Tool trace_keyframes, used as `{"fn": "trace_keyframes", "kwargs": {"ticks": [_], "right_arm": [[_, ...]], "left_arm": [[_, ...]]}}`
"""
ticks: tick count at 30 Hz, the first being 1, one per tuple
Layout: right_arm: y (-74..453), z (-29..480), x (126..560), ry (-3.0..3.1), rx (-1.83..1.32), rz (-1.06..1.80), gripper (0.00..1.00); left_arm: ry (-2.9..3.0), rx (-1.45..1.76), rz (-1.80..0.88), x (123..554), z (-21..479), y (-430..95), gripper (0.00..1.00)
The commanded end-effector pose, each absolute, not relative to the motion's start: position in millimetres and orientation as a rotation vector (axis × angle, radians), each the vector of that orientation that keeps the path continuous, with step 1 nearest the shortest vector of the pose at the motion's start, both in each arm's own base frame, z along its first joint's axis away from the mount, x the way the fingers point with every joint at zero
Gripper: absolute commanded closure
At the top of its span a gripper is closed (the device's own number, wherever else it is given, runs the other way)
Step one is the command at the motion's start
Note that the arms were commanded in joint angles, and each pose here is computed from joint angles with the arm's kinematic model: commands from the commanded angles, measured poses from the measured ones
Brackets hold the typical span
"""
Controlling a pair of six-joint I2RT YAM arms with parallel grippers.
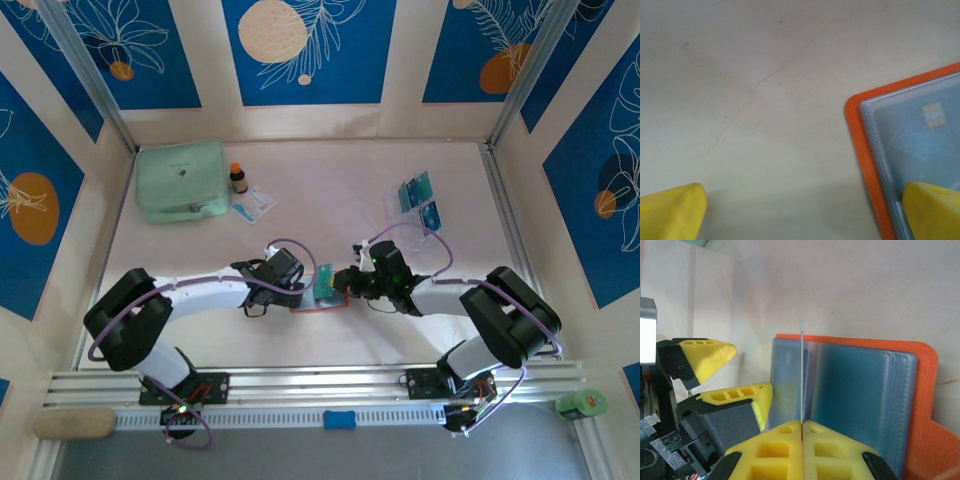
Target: Put the credit cards into the card holder
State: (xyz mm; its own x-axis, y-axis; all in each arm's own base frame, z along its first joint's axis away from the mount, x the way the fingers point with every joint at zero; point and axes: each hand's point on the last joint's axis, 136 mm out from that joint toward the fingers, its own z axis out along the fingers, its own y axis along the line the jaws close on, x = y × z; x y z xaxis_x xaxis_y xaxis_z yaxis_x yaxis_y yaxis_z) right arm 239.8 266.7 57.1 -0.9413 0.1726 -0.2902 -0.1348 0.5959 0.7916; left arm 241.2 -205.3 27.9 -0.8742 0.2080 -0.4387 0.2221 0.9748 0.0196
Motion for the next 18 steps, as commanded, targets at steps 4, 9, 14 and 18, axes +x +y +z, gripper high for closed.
{"fn": "trace_keyframes", "kwargs": {"ticks": [4,9,14,18], "right_arm": [[272.5,66.4,244.8,2.463,0.019,1.294,1.00],[274.8,63.3,245.5,2.466,0.027,1.310,1.00],[277.1,60.6,245.4,2.472,0.027,1.319,1.00],[277.9,58.2,244.8,2.479,0.031,1.324,1.00]], "left_arm": [[2.698,0.320,0.024,231.7,18.4,-193.3,0.00],[2.698,0.319,0.024,231.5,18.4,-193.0,0.00],[2.697,0.320,0.023,231.6,18.9,-193.2,0.00],[2.695,0.319,0.019,231.9,19.1,-193.8,0.00]]}}
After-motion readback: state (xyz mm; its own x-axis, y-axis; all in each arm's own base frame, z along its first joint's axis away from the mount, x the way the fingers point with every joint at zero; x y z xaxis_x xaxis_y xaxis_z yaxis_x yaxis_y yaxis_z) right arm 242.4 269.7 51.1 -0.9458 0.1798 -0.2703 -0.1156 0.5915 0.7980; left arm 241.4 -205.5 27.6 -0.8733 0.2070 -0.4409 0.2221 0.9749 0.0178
